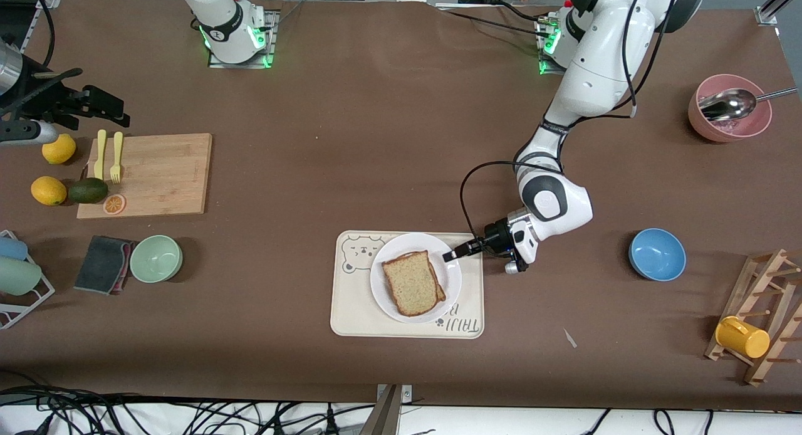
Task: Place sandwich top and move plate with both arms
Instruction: 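Slide the plate with the left gripper onto the cream bear tray, then open the left gripper to release the plate rim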
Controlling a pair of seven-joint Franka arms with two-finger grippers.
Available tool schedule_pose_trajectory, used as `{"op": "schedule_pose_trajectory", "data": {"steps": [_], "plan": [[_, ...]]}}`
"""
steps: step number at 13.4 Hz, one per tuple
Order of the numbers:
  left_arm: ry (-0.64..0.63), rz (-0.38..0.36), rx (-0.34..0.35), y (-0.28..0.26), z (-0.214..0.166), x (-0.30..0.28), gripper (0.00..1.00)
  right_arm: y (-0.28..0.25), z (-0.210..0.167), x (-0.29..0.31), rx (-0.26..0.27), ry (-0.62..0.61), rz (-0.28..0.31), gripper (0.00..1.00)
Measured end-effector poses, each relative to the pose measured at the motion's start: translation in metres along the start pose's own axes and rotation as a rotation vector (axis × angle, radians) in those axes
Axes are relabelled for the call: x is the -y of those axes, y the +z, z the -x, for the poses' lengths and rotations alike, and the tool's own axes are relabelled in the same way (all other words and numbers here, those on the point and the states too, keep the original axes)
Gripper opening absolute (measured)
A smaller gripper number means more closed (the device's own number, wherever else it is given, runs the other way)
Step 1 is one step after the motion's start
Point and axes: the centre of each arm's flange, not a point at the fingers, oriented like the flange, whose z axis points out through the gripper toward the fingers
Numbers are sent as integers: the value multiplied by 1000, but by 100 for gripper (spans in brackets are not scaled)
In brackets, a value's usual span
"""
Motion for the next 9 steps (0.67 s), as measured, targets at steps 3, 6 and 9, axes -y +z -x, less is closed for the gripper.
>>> {"op": "schedule_pose_trajectory", "data": {"steps": [3, 6, 9], "plan": [[1, -6, -9, -4, -4, 2, 4, 0, 0, 1, 0, -2, 0, 100], [2, -13, -22, -10, -10, 5, 4, 0, 0, 2, 0, -4, 0, 100], [3, -14, -23, -11, -11, 5, 5, 0, 0, 2, 0, -4, 0, 100]]}}
